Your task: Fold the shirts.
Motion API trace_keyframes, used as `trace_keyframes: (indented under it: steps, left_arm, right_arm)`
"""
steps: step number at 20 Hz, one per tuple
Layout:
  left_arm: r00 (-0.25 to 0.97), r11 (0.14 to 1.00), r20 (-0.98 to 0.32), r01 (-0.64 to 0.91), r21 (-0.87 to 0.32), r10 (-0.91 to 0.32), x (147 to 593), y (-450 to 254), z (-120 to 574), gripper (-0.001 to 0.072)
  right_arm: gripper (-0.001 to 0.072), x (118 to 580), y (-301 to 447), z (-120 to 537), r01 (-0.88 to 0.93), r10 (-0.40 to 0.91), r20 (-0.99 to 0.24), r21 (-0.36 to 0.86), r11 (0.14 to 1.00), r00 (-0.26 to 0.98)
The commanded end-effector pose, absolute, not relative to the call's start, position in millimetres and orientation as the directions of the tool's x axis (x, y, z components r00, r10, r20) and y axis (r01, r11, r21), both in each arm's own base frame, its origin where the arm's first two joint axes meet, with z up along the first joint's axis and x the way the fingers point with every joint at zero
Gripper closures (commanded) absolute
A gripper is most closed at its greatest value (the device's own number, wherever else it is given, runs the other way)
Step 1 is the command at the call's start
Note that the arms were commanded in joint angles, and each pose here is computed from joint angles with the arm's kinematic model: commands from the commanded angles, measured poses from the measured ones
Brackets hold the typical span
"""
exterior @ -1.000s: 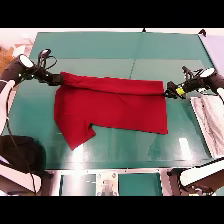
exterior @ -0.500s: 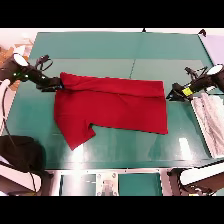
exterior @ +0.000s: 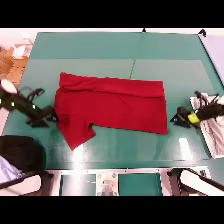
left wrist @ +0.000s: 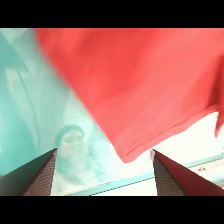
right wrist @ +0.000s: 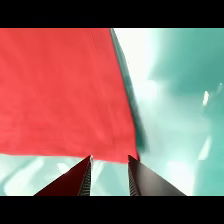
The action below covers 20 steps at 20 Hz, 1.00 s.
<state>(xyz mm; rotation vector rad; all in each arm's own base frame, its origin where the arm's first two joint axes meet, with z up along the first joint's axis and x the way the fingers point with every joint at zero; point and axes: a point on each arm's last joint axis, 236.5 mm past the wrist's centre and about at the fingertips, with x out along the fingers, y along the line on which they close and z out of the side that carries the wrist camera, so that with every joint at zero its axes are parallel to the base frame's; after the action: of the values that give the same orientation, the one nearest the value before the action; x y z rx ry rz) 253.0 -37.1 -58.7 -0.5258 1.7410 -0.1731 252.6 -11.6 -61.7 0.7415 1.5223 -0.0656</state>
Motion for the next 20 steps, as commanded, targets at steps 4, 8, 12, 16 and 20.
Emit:
trace_keyframes:
  steps: [4,8,12,16,20]
  left_arm:
    - [0.074,0.753,-0.832,-0.388,-0.532,-0.55,237,-94,-112,0.005]
    - [0.137,0.773,-0.848,-0.357,-0.524,-0.512,252,-97,-118,0.0377]
    - [0.159,0.782,-0.846,-0.324,-0.532,-0.51,260,-96,-113,0.0686]
    - [0.132,0.79,-0.831,-0.261,-0.555,-0.54,264,-103,-96,0.0686]
    - [0.093,0.798,-0.823,-0.205,-0.567,-0.561,261,-107,-84,0.0686]
  right_arm:
    - [0.0448,236,30,-100,0.634,0.438,-0.828,0.554,0.54,0.349]
    - [0.0408,225,49,-112,0.652,0.488,-0.796,0.587,0.481,0.357]
    - [0.0339,232,49,-116,0.654,0.464,-0.795,0.594,0.468,0.39]
    - [0.0342,248,56,-117,0.642,0.443,-0.784,0.615,0.458,0.435]
    - [0.0693,251,39,-112,0.596,0.402,-0.816,0.578,0.558,0.416]
